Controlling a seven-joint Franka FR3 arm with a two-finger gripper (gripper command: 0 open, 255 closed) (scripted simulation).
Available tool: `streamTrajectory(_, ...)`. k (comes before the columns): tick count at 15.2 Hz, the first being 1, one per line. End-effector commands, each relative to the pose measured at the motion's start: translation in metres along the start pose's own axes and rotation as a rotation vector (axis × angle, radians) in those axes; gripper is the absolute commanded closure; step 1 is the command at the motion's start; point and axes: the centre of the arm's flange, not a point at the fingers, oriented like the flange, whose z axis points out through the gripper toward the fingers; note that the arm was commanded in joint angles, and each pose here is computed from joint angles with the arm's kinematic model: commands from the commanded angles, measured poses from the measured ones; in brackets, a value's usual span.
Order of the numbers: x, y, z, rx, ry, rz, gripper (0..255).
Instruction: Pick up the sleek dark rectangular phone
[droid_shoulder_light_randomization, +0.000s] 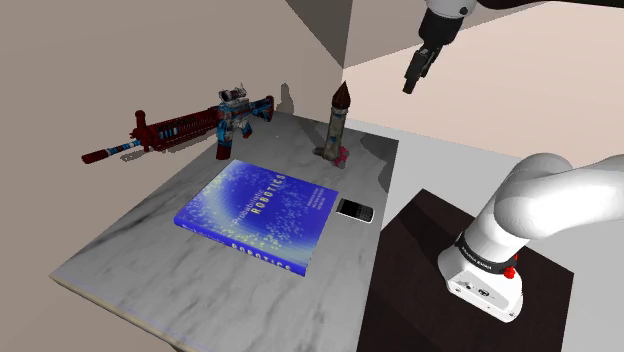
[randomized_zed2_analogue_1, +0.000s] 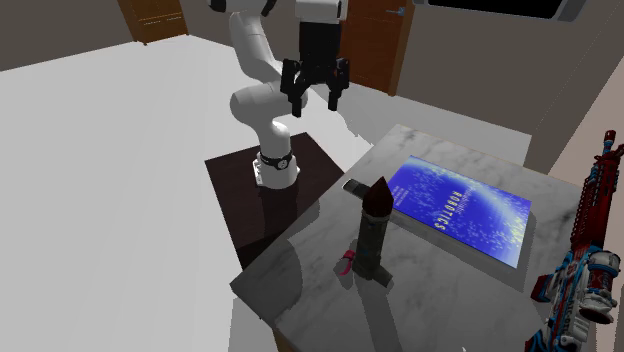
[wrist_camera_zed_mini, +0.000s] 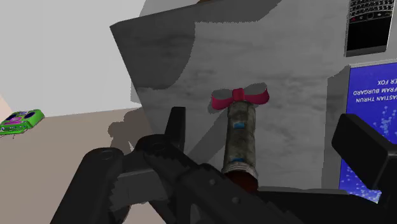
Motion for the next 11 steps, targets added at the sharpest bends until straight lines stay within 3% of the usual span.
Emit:
streamTrajectory(1,0.0,0.0,0.0,0.0,0.0,0.0,0)
streamTrajectory(11,0.008,-0.071,0.104,0.073,-0.042,-0.017,0)
